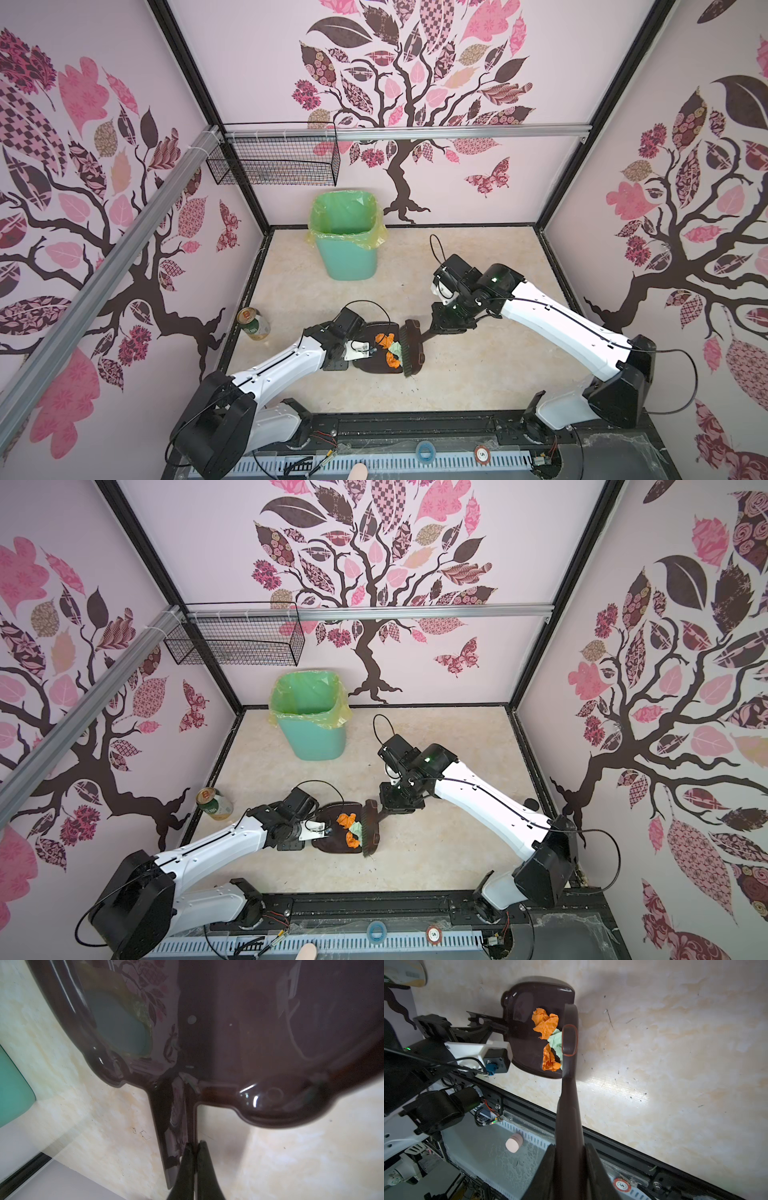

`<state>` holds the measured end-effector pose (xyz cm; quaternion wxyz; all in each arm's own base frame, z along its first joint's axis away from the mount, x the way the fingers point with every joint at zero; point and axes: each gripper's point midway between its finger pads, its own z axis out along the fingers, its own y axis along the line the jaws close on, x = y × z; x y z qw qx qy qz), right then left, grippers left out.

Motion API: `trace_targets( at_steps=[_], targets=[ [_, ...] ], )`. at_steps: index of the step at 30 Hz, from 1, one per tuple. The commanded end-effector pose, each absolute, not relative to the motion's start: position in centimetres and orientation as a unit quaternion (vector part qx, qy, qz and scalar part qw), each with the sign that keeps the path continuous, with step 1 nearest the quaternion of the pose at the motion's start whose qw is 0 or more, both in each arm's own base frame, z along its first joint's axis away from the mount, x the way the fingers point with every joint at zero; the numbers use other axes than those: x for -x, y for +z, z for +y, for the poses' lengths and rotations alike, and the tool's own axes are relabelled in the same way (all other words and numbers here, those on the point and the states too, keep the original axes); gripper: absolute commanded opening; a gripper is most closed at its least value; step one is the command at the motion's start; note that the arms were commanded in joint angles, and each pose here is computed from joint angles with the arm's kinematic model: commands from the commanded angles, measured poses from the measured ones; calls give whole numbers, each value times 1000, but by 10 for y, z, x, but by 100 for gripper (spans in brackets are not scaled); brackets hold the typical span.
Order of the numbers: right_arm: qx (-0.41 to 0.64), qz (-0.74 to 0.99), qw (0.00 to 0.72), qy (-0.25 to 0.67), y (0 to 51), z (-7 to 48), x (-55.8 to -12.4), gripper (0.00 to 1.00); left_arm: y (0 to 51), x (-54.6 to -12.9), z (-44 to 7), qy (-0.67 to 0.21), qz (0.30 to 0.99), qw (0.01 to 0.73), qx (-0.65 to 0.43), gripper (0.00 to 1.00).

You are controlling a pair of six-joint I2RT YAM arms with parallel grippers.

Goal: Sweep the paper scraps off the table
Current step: 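Push the remaining scraps onto the dustpan with the right brush, then lift the loaded dustpan with the left gripper and carry it over the green bin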

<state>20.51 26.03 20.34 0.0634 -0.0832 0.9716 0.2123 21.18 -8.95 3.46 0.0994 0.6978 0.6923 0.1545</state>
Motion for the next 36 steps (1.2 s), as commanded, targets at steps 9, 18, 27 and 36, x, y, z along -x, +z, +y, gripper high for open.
trace_targets(
  at_steps=[9,18,27,36],
  targets=[
    [97,963,132,213,252,257,-220,0,39,-212,-95,142,701,112,-690,0],
    [52,963,196,179,288,181,-228,0,80,-227,-101,122,724,154,-661,0],
    [46,968,188,162,261,167,-227,0,129,-232,-99,133,724,207,-644,0],
    [52,968,182,165,246,167,-222,0,177,-221,-86,127,713,169,-669,0]
  ],
)
